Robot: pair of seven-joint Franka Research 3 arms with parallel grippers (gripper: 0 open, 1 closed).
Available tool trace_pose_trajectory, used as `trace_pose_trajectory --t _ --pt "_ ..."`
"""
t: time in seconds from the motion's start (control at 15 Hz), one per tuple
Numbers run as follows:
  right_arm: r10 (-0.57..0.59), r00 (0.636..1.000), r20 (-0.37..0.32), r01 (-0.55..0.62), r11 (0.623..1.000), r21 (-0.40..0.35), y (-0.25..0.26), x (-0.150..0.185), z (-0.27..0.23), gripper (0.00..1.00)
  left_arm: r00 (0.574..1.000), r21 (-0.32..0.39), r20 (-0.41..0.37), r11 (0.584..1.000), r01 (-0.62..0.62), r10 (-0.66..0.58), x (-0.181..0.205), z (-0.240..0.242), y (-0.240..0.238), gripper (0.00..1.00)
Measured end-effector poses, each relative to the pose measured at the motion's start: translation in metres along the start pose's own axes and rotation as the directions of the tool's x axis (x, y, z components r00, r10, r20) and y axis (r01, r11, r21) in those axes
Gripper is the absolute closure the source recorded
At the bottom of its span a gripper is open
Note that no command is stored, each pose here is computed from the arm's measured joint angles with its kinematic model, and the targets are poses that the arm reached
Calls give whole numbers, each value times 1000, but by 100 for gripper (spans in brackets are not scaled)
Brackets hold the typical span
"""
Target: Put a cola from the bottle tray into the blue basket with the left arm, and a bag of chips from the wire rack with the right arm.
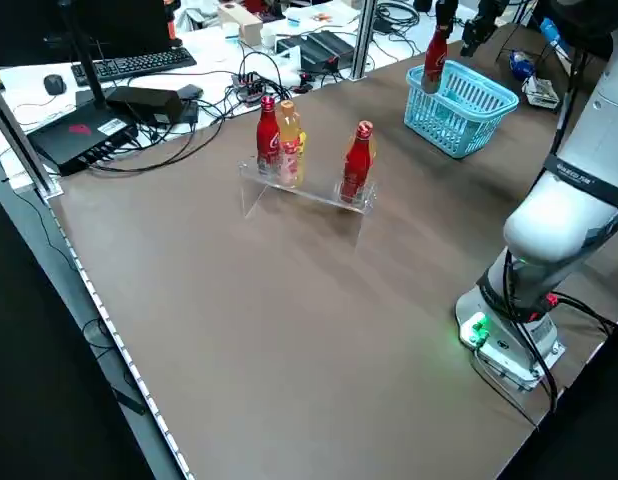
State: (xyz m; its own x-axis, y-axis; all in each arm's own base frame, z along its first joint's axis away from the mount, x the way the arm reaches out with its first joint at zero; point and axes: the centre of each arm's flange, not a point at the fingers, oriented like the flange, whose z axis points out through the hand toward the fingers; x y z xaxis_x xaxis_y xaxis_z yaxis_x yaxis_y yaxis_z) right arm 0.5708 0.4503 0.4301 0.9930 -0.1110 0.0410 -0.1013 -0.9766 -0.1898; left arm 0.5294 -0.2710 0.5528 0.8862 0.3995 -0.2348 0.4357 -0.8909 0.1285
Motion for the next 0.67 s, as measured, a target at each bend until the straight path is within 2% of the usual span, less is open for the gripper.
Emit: trace_pose_trajectory --t 0.27,0.53,0.67 --pt "-81 993 87 86 995 -59 80 36 -76 64 996 -64 -35 995 75 -78 -19 14 36 70" --pt "-183 975 129 191 980 -57 173 62 -152 63 988 -148 -50 980 136 -145 -41 28 78 70" --pt "-256 952 165 267 963 -46 218 68 -180 62 988 -151 -33 978 141 -148 -61 46 101 70"
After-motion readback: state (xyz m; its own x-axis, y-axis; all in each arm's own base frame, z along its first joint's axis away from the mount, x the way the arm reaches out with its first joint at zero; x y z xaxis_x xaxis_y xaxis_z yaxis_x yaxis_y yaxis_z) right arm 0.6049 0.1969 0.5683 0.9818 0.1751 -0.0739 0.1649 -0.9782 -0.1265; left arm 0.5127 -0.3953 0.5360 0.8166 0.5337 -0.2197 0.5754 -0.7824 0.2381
